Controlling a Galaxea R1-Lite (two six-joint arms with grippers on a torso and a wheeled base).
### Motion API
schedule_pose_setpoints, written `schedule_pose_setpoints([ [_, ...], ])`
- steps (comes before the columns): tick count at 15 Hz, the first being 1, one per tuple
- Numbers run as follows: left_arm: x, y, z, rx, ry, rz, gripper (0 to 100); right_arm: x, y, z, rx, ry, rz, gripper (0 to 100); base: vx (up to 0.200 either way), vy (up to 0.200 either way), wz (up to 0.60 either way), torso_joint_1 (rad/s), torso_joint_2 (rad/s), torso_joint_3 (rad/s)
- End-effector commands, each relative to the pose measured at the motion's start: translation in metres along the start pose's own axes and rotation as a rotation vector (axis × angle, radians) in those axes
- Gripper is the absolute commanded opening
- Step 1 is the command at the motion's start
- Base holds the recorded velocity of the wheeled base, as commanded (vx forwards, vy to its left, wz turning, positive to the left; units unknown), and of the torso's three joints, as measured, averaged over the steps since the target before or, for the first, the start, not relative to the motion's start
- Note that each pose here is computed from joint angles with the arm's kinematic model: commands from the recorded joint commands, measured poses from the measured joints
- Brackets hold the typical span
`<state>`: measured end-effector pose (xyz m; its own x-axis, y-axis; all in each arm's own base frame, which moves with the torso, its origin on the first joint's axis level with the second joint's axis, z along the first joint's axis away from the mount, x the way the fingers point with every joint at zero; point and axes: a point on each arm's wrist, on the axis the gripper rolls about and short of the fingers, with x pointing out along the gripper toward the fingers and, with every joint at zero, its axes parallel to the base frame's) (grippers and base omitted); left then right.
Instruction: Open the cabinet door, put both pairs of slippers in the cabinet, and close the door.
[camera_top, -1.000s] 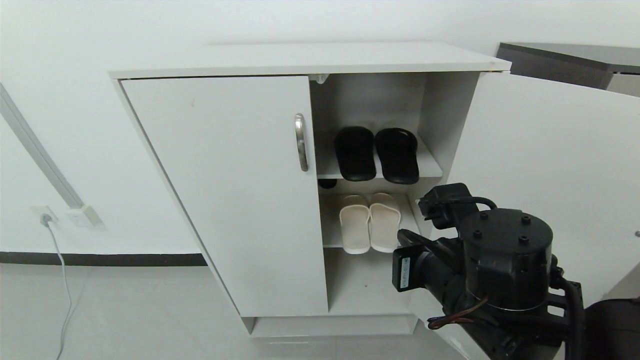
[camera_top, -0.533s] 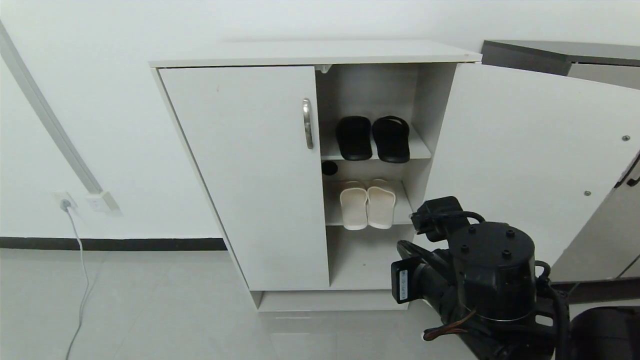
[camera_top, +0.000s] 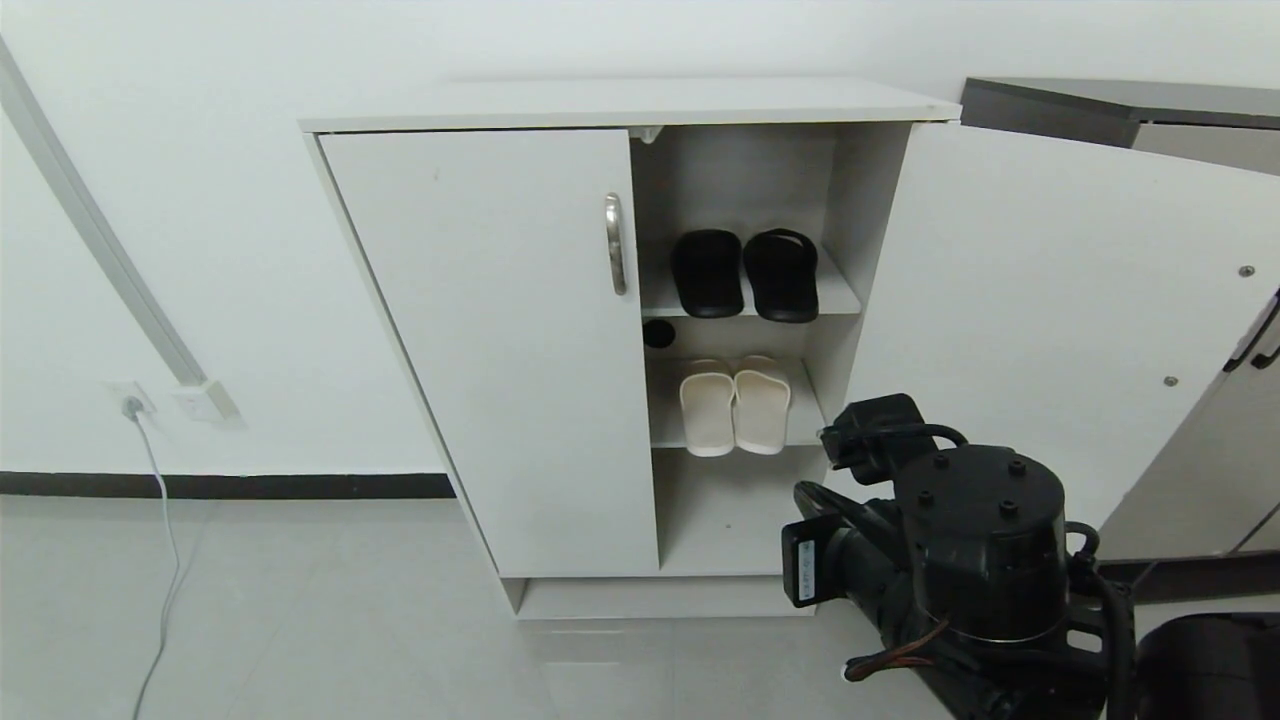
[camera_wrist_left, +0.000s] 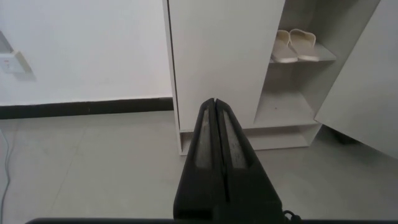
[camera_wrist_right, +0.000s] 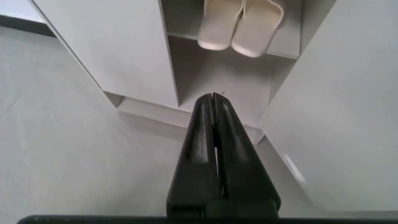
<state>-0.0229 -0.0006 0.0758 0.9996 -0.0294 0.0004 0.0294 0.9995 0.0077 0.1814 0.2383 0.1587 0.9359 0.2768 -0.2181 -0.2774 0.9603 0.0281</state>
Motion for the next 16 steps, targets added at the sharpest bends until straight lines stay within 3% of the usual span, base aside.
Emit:
schedule_pose_setpoints([
  [1, 0.0000, 0.0000, -0.0001, 0.000, 0.000, 0.000, 0, 0.0005, 0.0003, -0.0008, -0.001, 0.002, 0.000, 0, 0.000, 0.000, 0.00, 0.000, 0.00, 0.000],
  [5, 0.0001, 0.0000, 0.0000, 0.000, 0.002, 0.000, 0, 0.0008, -0.0001, -0.0006, 0.004, 0.001, -0.002, 0, 0.000, 0.000, 0.00, 0.004, -0.06, -0.095],
  [16, 0.0001, 0.0000, 0.0000, 0.000, 0.002, 0.000, 0, 0.0021, -0.0010, 0.0014, 0.013, -0.015, -0.006, 0, 0.000, 0.000, 0.00, 0.093, -0.44, -0.341],
])
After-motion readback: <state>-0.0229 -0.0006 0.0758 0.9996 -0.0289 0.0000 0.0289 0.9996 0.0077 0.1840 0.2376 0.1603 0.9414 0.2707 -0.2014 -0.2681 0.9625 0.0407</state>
